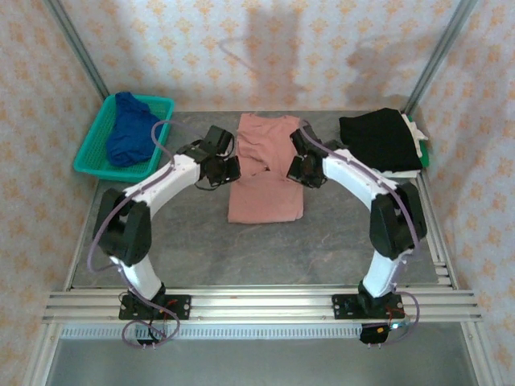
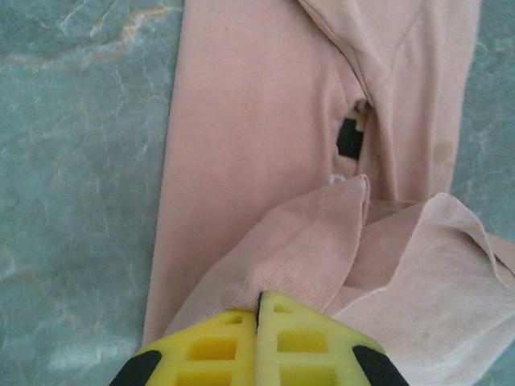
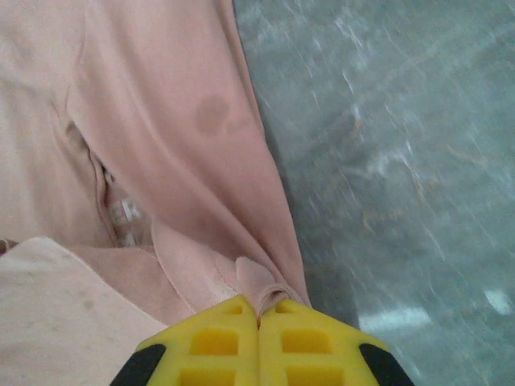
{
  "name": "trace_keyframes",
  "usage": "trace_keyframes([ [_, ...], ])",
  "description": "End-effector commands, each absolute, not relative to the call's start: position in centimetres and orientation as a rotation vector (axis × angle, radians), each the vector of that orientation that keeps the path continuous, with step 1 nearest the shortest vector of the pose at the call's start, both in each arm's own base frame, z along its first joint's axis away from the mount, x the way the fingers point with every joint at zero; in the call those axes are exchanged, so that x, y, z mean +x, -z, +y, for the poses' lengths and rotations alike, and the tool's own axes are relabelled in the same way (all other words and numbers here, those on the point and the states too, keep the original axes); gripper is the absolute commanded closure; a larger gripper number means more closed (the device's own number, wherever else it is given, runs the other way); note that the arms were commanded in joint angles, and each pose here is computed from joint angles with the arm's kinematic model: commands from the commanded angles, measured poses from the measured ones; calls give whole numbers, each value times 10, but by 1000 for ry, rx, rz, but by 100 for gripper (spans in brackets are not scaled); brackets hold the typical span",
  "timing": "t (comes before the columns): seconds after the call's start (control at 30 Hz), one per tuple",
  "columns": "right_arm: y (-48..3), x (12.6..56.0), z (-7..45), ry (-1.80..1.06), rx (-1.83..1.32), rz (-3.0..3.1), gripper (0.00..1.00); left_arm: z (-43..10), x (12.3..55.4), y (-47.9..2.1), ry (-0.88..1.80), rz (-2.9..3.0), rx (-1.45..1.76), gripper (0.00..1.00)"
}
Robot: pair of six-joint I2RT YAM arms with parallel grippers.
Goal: Fold and stack the t-shirts
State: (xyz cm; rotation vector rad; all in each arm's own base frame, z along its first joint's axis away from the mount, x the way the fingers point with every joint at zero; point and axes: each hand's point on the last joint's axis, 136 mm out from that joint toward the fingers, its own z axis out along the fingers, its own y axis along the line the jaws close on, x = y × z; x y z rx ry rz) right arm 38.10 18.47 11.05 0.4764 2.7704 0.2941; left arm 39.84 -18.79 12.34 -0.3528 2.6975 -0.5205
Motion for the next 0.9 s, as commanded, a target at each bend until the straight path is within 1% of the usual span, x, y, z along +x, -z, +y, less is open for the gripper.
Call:
trace_keyframes([
  [0.0, -102, 392, 186, -273, 405, 2833, 100, -185, 407, -113, 528, 2762, -309, 100],
  [0.13, -89, 407, 188, -278, 405, 2861, 100, -186, 425, -94, 531, 2810, -328, 100],
  [0.27, -88, 419, 186, -267, 408, 2847, 100, -183, 439, -86, 556, 2822, -320, 100],
  [0.7, -98, 439, 175, -249, 404, 2808, 100, -169, 460, -97, 617, 2780, -364, 100],
  [0.87, -93, 451, 180, -260, 390, 2810, 100, -169, 476, -87, 619, 2793, -373, 100],
])
